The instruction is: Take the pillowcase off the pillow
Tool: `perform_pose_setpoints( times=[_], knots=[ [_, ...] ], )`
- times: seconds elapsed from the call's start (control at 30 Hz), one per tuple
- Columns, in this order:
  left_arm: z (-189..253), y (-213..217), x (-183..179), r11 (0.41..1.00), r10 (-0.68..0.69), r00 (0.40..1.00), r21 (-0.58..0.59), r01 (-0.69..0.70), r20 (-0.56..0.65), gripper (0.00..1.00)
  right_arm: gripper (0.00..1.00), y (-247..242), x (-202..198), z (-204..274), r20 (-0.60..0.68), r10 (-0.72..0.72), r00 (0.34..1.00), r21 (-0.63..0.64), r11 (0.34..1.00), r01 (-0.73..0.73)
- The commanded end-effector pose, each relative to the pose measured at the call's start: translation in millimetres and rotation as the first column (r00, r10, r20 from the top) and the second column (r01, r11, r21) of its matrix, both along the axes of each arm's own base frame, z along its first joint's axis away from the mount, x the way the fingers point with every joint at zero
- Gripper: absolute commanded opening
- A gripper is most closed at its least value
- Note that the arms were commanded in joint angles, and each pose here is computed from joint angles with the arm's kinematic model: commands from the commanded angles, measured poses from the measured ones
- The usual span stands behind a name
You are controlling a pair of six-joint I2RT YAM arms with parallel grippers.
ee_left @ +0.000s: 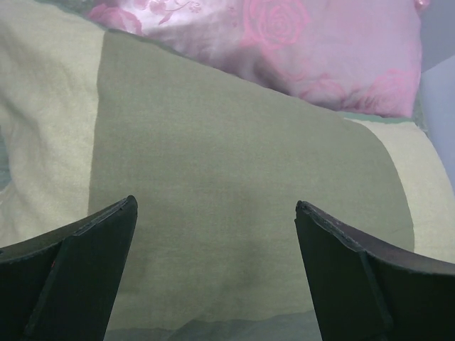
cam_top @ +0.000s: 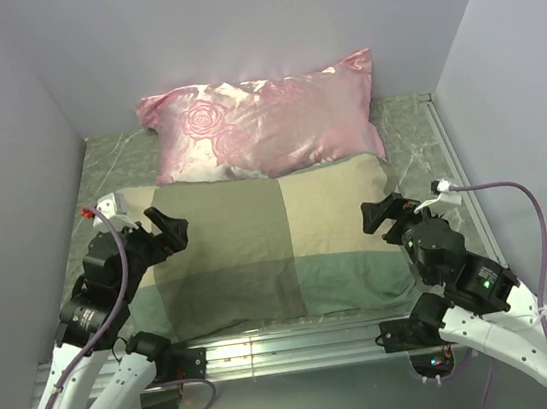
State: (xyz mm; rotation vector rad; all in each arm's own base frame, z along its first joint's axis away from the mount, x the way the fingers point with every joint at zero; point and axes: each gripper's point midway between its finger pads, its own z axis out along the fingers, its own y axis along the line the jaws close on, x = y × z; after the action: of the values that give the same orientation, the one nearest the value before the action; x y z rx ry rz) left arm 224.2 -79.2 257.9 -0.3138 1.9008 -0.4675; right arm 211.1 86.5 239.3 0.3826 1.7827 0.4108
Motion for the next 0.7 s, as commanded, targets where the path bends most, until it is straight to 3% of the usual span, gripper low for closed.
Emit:
perform_pose_setpoints(
  times=[0.0,0.1,0.23,0.33,0.43,0.57,0.67],
  knots=[
    [22,11,1,0.997,0.075,0.996,-0.040,-0.073,0.040,0.99,1.00,0,0,8,0.018,0.000,1.000,0.005,1.000,0.000],
    [21,21,1,0.987,0.155,0.988,-0.052,-0.155,-0.015,0.99,1.00,-2,-1,6,0.004,-0.003,1.000,-0.004,1.000,0.003],
    [0,21,-5,0.974,0.204,0.963,-0.061,-0.217,-0.176,0.99,1.00,3,-4,-6,-0.051,0.018,0.999,-0.016,1.000,-0.019],
    [-5,22,-9,0.948,0.258,0.933,-0.122,-0.295,-0.252,0.99,1.00,9,-5,-24,-0.110,0.023,0.994,-0.018,1.000,-0.025],
    [-9,13,-11,0.948,0.229,0.925,-0.148,-0.283,-0.303,0.99,1.00,14,-6,-43,-0.156,0.027,0.987,0.003,1.000,-0.027],
    [-21,13,-21,0.952,0.232,0.889,-0.097,-0.291,-0.395,0.99,1.00,22,-10,-62,-0.220,0.049,0.974,0.021,0.999,-0.045],
    [-16,11,-25,0.960,0.205,0.894,-0.097,-0.263,-0.399,0.99,1.00,19,-16,-70,-0.253,0.042,0.967,0.019,0.999,-0.039]
  ],
)
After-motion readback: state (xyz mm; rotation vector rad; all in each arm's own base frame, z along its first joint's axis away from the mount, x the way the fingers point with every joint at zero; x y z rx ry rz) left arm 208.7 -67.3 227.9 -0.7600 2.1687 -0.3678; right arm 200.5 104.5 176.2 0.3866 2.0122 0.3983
